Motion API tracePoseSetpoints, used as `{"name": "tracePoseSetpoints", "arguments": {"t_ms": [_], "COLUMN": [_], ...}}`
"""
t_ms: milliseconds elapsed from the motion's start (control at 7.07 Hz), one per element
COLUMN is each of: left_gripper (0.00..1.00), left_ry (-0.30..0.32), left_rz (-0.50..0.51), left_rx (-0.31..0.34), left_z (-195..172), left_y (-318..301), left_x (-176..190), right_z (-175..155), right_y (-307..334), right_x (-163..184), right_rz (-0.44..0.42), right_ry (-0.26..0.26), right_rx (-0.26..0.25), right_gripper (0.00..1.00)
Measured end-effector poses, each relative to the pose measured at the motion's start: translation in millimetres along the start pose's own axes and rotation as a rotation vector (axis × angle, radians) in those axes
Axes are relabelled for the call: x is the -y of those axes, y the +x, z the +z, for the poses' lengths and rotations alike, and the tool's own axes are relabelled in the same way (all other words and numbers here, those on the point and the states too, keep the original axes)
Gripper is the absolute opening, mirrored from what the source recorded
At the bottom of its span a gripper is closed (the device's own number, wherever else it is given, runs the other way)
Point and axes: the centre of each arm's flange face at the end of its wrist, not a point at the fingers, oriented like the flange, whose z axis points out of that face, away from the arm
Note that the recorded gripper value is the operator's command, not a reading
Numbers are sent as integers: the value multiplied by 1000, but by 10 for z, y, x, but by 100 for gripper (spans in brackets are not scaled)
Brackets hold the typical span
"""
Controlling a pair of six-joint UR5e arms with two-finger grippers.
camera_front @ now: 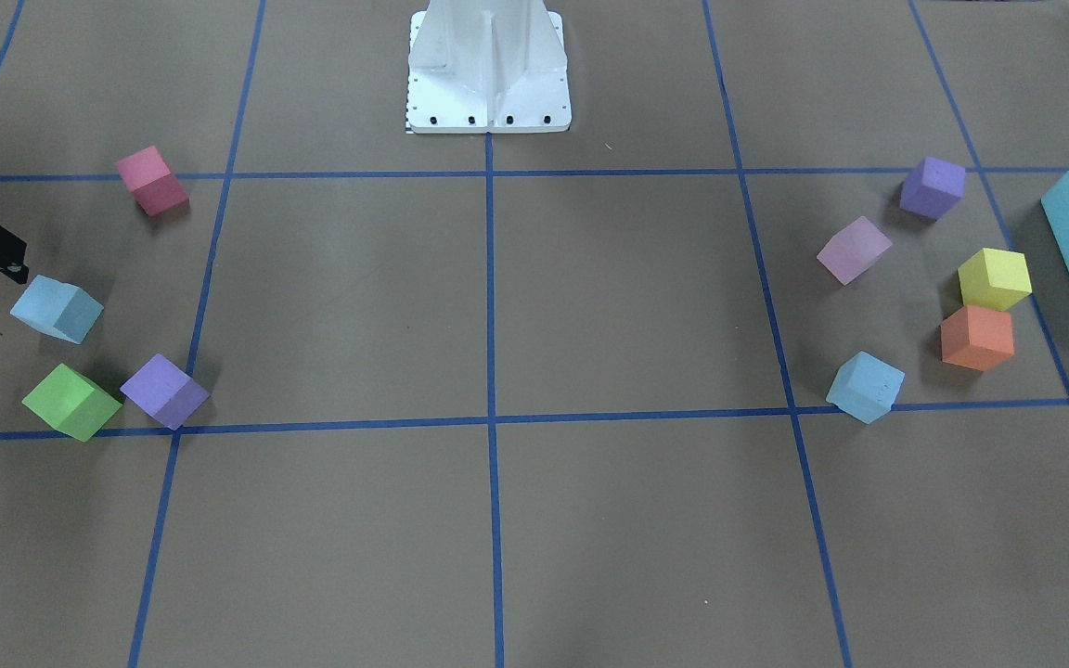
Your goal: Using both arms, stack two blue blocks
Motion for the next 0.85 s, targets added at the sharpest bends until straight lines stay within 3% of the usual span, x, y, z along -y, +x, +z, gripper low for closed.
{"name": "tracePoseSetpoints", "arguments": {"t_ms": [283, 566, 849], "left_gripper": [100, 100, 100], "left_ry": [-3, -4, -5], "left_rz": [-2, -3, -4], "left_rx": [-1, -1, -1], "left_z": [15, 19, 23], "left_y": [-8, -8, -11], "left_x": [-6, -9, -17], "right_z": [161, 484, 539], "right_y": [-105, 98, 107], "right_x": [100, 190, 216], "right_rz": [21, 27, 51], "right_ry": [20, 50, 69], "right_rx": [-9, 16, 39], "right_gripper": [96, 95, 95]}}
